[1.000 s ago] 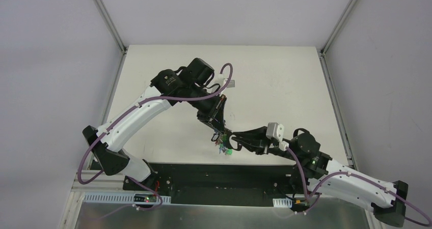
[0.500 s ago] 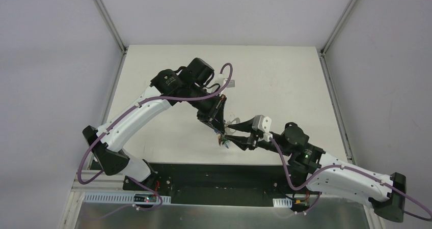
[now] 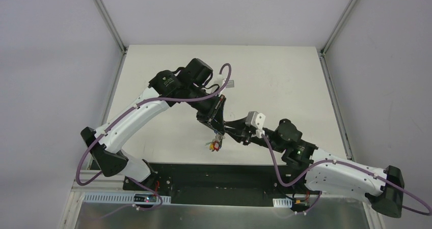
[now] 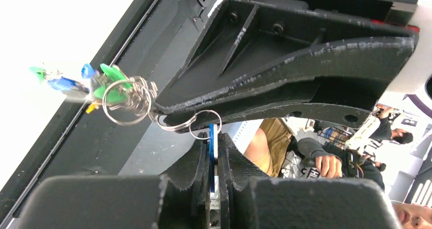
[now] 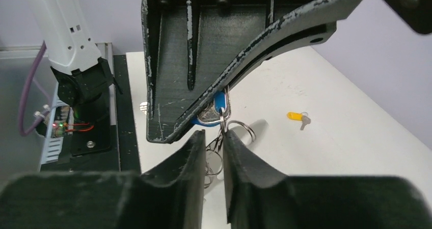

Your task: Remove the keys from the keyring

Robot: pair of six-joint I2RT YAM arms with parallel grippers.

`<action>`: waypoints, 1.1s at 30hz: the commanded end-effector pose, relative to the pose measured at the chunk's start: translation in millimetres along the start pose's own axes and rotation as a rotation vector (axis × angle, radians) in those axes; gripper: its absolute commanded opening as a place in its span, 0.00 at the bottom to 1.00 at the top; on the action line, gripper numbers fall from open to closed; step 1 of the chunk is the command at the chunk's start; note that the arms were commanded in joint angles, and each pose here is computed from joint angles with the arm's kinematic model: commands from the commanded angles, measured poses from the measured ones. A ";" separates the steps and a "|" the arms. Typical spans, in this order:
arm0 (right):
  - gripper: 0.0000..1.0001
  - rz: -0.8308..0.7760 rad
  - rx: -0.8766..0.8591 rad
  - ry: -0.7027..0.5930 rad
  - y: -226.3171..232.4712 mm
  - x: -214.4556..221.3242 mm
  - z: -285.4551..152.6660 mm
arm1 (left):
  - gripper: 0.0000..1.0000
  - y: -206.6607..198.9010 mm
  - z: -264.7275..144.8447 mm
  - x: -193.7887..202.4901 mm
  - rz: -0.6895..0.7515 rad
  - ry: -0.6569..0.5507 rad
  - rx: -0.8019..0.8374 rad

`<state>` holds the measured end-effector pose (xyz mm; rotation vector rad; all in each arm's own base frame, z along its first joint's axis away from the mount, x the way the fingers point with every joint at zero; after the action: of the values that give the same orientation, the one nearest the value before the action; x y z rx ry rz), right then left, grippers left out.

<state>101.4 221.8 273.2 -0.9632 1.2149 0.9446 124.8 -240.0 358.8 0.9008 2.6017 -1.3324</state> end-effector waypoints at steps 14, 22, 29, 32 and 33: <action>0.00 0.032 0.066 -0.409 -1.1 -36.4 -26.7 | 0.00 0.3 -6.6 1.7 -0.009 -0.043 0.040; 0.00 0.057 0.088 -0.536 -1.1 -44.1 -38.2 | 0.00 8.2 -4.2 3.5 -0.029 -0.043 0.012; 0.14 0.147 0.177 -0.479 -6.6 -25.8 -38.0 | 0.00 3.8 -11.3 0.3 -0.004 -0.071 0.019; 0.00 0.155 0.167 -0.425 -4.7 -16.6 -38.2 | 0.00 -0.1 -14.8 -0.4 0.015 -0.084 0.026; 0.00 0.153 0.165 -0.419 -4.5 -14.7 -38.8 | 0.00 0.2 -14.6 -0.6 0.017 -0.084 0.025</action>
<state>93.4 188.6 270.0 -0.5862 1.0387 1.0559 132.7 -235.3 346.2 0.8354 2.6193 -1.3465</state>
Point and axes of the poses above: each gripper's point midway between its finger pads, its own z axis out along the fingers, its own y axis along the line the jaws close on, x = y × z, the point moved 9 cm from there along -z, back along the fingers, and after that the axes turned 4 degrees about z, right-handed, at the moved point
